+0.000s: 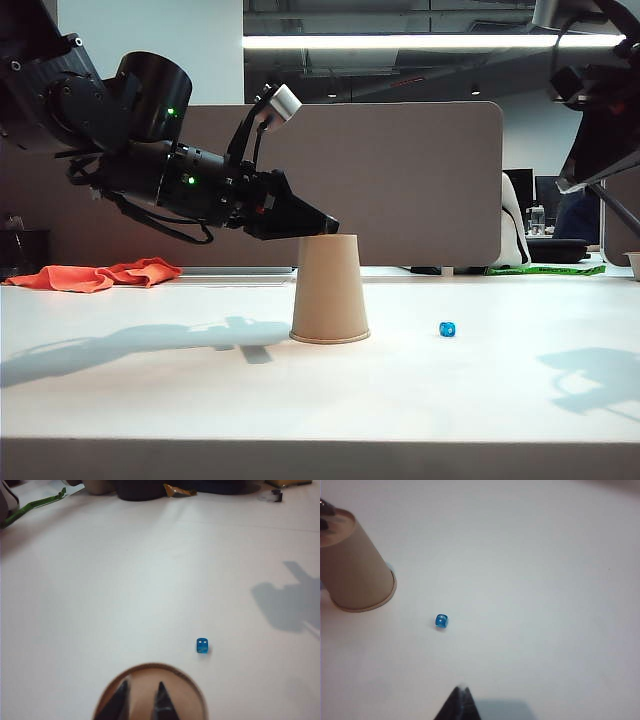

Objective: Throw the dice onto the paper cup, compare its value with the values of the other dice on the table, place the die with the higher value on the paper cup, and take no action if both dice have the same value.

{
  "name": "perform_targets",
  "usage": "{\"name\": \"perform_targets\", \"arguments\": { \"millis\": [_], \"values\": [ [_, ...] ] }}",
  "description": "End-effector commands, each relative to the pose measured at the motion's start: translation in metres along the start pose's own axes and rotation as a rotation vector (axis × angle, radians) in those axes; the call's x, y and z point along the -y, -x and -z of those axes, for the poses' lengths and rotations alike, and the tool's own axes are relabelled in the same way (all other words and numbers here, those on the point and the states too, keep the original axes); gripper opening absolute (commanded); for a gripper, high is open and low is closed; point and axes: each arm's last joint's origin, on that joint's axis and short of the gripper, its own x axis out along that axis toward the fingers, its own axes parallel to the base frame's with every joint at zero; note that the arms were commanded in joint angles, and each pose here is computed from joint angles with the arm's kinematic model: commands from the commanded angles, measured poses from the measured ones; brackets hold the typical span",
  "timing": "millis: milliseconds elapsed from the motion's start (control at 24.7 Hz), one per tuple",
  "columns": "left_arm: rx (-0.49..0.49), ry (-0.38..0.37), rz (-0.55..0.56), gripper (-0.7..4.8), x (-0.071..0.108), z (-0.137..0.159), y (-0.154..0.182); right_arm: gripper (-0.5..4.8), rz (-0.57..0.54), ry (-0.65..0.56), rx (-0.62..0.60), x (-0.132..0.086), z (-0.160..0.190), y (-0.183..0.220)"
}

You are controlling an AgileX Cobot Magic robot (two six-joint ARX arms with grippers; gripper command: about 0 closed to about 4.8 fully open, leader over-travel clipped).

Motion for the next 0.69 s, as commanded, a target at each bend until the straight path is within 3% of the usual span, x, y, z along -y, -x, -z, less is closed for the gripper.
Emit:
{"name": "perform_targets", "arguments": {
  "millis": [40,688],
  "values": [
    [-0.003,0.001,0.002,0.78,0.0003,-0.0006,0.0003,-0.01,0.001,0.003,0.022,0.0,-0.003,0.0005],
    [0.012,-0.013,-0.004,0.19,-0.0004,-0.0028,0.0005,-0.01,0.001,0.003,0.022,0.0,-0.003,0.0005]
  ]
}}
